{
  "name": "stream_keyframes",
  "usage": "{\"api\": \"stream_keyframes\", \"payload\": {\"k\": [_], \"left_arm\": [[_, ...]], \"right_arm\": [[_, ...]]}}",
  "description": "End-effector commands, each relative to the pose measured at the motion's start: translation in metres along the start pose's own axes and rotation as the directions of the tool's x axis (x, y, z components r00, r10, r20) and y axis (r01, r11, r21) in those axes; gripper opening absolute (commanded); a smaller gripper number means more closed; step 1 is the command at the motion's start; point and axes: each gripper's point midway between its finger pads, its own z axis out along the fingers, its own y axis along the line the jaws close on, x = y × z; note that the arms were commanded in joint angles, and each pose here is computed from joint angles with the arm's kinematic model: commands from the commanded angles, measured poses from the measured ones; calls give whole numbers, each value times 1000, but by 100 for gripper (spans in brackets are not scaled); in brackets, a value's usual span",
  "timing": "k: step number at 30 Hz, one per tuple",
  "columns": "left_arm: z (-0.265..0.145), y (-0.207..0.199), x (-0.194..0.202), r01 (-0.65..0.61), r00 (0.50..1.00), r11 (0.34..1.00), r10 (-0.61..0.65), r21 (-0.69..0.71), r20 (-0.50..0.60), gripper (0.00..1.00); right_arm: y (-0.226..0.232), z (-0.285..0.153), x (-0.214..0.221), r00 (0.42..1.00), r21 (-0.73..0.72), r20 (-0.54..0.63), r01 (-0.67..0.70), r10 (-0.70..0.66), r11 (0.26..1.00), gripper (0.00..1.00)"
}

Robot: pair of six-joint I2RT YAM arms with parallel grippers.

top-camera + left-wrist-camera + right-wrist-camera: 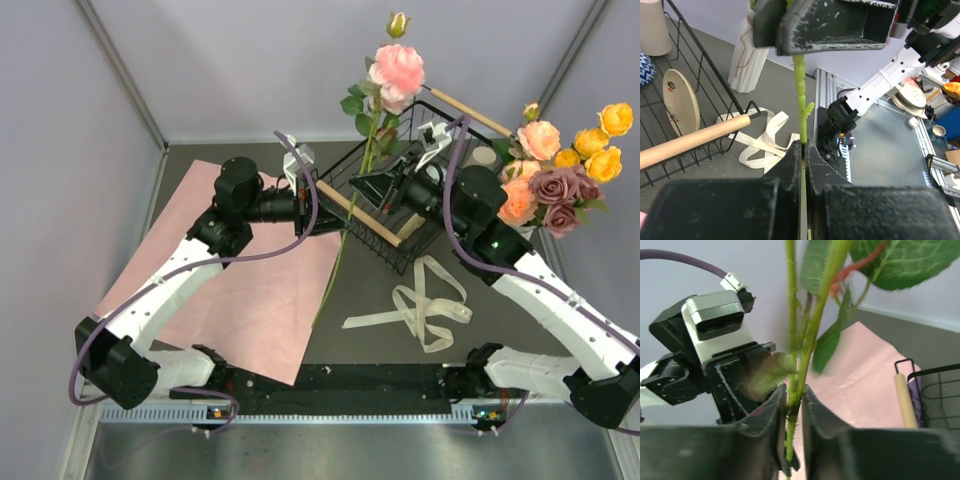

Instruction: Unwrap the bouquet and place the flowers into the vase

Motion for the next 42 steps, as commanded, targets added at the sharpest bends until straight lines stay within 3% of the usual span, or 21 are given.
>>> {"api": "stream_keyframes", "payload": {"k": [1, 3, 4, 5, 7, 9, 12, 17, 22, 26, 33, 38, 41, 42], "left_arm": [[0, -8, -10, -75, 997, 997, 74, 22, 21, 0], [-1, 2, -9, -73, 997, 997, 74, -34, 12, 15], [-4, 3, -12, -83, 996, 995, 84, -59, 11, 37], [-5, 5, -12, -111, 994, 991, 112, -79, 7, 49], [-12, 9, -14, -130, 991, 981, 134, -147, 16, 62], [-17, 14, -18, -160, 985, 965, 169, -207, 28, 66], [-24, 14, -22, -189, 978, 949, 206, -252, 40, 68], [-28, 19, -24, -193, 976, 937, 215, -293, 45, 69], [-24, 21, -19, -174, 981, 947, 192, -271, 41, 69], [-22, 22, -18, -170, 982, 949, 186, -266, 39, 70], [-21, 22, -17, -166, 983, 952, 182, -258, 38, 70], [-20, 23, -16, -161, 984, 954, 176, -251, 36, 70], [-21, 21, -17, -163, 983, 955, 178, -249, 39, 70], [-21, 20, -17, -167, 983, 954, 182, -248, 40, 70]], "right_arm": [[18, -4, -24, 998, -39, 45, 39, -37, 998, 1], [22, -11, -37, 994, -30, 72, 86, -83, 996, 0], [19, -17, -35, 994, -8, 48, 104, -103, 995, 0], [21, -27, -46, 984, 6, 67, 165, -165, 986, 0], [23, -47, -76, 966, 78, 125, 219, -227, 973, 0], [31, -83, -115, 927, 155, 211, 281, -310, 947, 0], [46, -143, -168, 848, 255, 354, 319, -395, 913, 0], [70, -228, -221, 708, 355, 513, 340, -485, 871, 0], [75, -313, -258, 519, 491, 660, 249, -543, 835, 0], [66, -354, -278, 405, 609, 681, 147, -610, 779, 0], [67, -352, -304, 348, 701, 626, 139, -697, 699, 0], [81, -355, -325, 282, 699, 652, 136, -704, 702, 0], [78, -347, -336, 302, 755, 579, 151, -757, 638, 0], [69, -344, -335, 340, 785, 532, 144, -775, 602, 0]]}}
